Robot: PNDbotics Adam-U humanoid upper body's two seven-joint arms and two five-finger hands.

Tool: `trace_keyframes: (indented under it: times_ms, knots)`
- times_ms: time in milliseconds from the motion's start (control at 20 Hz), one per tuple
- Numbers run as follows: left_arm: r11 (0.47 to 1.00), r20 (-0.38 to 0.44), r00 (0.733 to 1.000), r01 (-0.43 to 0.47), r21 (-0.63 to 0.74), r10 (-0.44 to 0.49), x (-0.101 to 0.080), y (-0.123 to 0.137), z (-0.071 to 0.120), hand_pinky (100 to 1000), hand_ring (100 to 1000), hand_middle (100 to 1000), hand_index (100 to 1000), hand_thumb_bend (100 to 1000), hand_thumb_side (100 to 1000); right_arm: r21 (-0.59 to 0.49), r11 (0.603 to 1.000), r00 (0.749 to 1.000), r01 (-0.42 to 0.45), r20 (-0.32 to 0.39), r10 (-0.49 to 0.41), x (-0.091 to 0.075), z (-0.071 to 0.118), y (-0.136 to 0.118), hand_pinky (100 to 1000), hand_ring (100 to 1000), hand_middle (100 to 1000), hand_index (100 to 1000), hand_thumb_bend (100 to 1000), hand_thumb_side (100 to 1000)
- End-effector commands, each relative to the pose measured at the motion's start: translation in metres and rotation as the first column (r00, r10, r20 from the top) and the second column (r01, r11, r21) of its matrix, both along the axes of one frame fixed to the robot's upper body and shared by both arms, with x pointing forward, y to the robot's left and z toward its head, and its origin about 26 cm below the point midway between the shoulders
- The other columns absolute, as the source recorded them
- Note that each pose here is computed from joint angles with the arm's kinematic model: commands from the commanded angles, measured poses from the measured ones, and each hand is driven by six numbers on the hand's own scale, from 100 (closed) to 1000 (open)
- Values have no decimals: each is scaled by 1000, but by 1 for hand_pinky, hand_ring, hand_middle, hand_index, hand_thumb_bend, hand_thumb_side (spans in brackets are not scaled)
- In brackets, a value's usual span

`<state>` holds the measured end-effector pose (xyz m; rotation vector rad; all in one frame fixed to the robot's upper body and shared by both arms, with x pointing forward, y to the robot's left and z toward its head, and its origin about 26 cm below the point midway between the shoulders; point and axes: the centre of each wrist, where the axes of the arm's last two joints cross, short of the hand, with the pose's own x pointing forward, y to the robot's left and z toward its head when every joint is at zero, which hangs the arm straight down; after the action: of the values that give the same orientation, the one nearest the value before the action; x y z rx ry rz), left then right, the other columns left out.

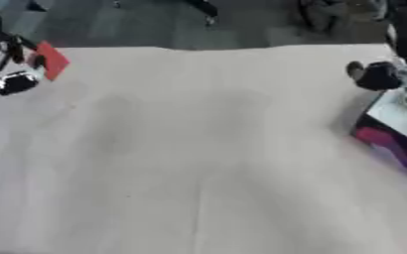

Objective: Pick up the objects with one hand, pass them to the other hand, and then place them into the box on the other side of the table.

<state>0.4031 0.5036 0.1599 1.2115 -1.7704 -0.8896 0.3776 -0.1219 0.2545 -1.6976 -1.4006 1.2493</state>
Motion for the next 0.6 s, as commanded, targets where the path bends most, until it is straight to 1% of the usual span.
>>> trace_keyframes:
  times_ms: [50, 150, 200, 350, 500, 600]
  knots:
    - [987, 4, 989, 145, -67, -145, 5, -16, 25, 612, 382, 322, 407, 100, 355, -27, 997, 998, -66, -14, 66, -3, 4, 17, 906, 842, 848, 977, 490, 358]
    - [962, -24, 971, 233, -142, -238, 8, -30, 30, 611, 375, 314, 400, 100, 368, -34, 992, 992, -119, -36, 118, -5, 2, 32, 908, 841, 847, 978, 491, 363]
    - [945, -37, 959, 271, -184, -282, 9, -36, 33, 611, 373, 311, 397, 100, 372, -32, 990, 990, -135, -46, 134, -6, 0, 38, 911, 840, 847, 982, 513, 388]
    - [886, -68, 915, 364, -288, -398, 11, -54, 43, 612, 371, 309, 395, 100, 376, -22, 988, 986, -156, -61, 154, -10, -4, 58, 903, 837, 844, 986, 529, 399]
    - [834, -86, 870, 431, -346, -485, 13, -68, 52, 613, 370, 308, 394, 100, 374, -13, 982, 980, -189, -70, 187, -14, -8, 75, 895, 835, 842, 987, 537, 404]
    - [813, -94, 848, 460, -356, -521, 13, -74, 56, 613, 372, 310, 395, 100, 371, -8, 979, 977, -203, -74, 202, -16, -10, 83, 888, 833, 841, 988, 539, 404]
